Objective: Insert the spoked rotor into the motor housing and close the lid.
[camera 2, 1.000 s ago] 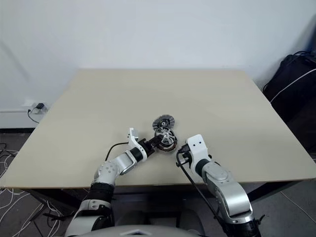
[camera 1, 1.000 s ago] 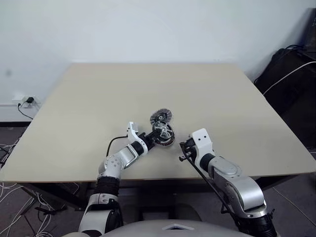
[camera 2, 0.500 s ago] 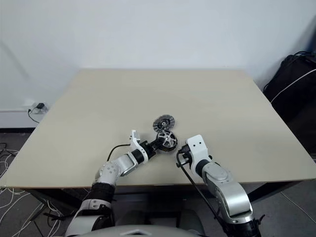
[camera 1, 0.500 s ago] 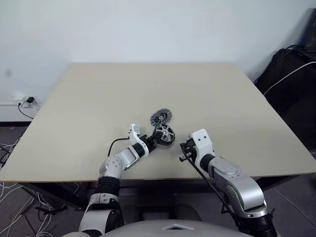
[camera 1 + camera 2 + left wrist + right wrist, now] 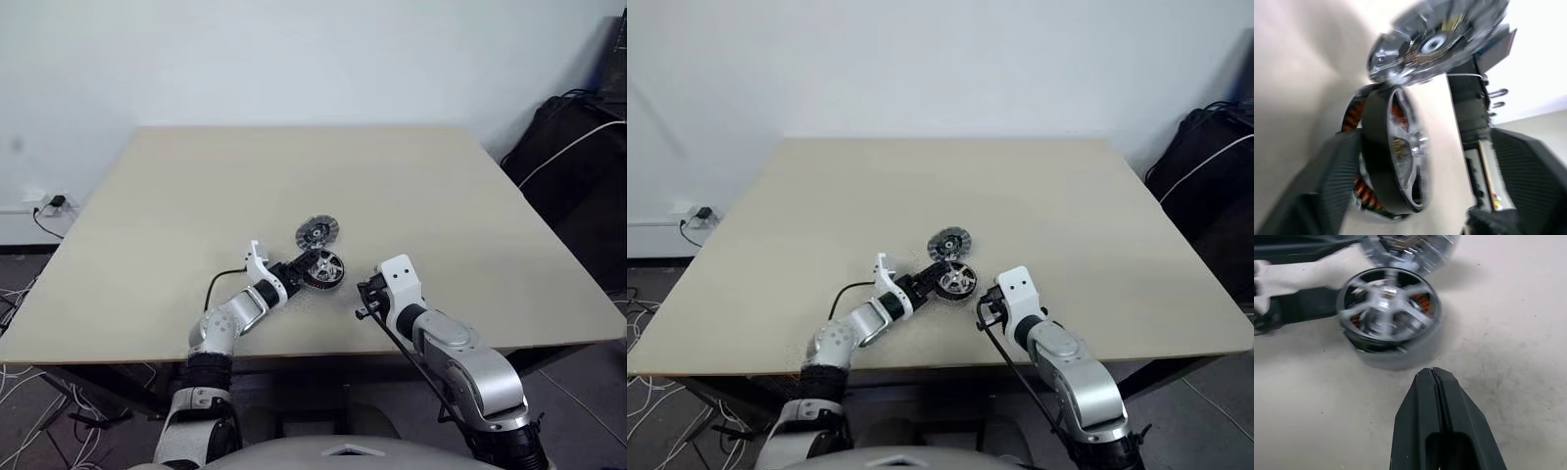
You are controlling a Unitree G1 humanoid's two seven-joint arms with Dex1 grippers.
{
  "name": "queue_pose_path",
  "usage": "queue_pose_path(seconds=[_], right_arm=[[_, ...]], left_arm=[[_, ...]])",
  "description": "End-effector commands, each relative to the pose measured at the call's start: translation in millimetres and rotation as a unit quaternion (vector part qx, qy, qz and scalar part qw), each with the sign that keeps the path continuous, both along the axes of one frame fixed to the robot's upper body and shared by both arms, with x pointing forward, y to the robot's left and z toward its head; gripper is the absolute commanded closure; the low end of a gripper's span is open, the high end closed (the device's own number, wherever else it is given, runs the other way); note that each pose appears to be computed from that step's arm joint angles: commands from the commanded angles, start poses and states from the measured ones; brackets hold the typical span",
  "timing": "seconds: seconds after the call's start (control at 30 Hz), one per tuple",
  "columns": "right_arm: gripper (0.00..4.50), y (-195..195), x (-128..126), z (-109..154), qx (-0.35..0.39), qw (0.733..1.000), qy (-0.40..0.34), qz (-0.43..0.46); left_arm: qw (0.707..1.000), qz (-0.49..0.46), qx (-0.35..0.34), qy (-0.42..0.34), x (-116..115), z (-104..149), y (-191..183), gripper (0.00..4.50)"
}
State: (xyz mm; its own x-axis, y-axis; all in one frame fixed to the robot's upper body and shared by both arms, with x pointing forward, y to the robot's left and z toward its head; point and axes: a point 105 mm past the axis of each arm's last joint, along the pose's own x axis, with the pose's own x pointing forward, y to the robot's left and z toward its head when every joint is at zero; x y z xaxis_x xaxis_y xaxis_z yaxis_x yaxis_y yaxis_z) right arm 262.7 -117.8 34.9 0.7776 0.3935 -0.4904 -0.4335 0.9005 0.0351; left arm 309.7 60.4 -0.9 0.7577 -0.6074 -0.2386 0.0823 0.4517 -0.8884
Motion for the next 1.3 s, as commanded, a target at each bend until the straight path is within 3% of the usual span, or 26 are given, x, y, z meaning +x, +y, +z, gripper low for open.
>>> queue_pose_path(seconds=[0.03, 0.2, 0.33, 0.4, 0.47, 0.5, 0.6, 0.73, 1.07, 1.1, 1.3], right_arm=[[4.50, 5.9, 6.3, 16.8, 0.009, 0.999, -0.034, 0.010], [4.50, 8.0, 9.2, 19.3, 0.011, 0.999, -0.039, 0.017], [4.50, 12.1, 13.9, 23.9, 0.014, 0.998, -0.052, 0.023], [4.50, 15.8, 23.7, 26.3, 0.019, 0.998, -0.066, 0.011], [4.50, 22.7, 30.9, 25.5, 0.030, 0.997, -0.069, 0.009], [4.50, 26.5, 33.6, 24.2, 0.033, 0.997, -0.069, 0.011], [4.50, 37.7, 42.6, 19.8, 0.041, 0.997, -0.070, 0.017], [4.50, 49.8, 56.5, 10.1, 0.046, 0.997, -0.063, 0.015], [4.50, 64.4, 76.9, 0.0, 0.040, 0.997, -0.063, 0.028], [4.50, 66.0, 76.4, -3.5, 0.041, 0.997, -0.056, 0.032], [4.50, 72.2, 59.7, -39.0, 0.018, 0.998, 0.011, 0.064]], left_arm=[[1.000, 0.013, -0.010, -0.005, -8.5, 9.2, -5.6, 0.04], [0.998, 0.025, 0.032, -0.050, -9.3, 27.9, 10.3, 0.04], [0.984, 0.024, 0.117, -0.135, -8.1, 45.0, 21.4, 0.04], [0.940, 0.033, 0.263, -0.213, -5.0, 47.9, 35.5, 0.04], [0.866, 0.071, 0.389, -0.304, -2.4, 58.8, 48.4, 0.04], [0.840, 0.084, 0.420, -0.333, -3.3, 62.7, 50.9, 0.04], [0.833, 0.066, 0.421, -0.353, -8.5, 54.7, 49.3, 0.04], [0.838, 0.059, 0.407, -0.359, -17.4, 44.7, 53.5, 0.85], [0.850, 0.066, 0.404, -0.332, -36.4, 29.5, 65.7, 4.25], [0.853, 0.064, 0.402, -0.327, -38.1, 28.0, 65.6, 4.44], [0.855, 0.072, 0.403, -0.318, -39.5, 27.3, 66.5, 4.44]])
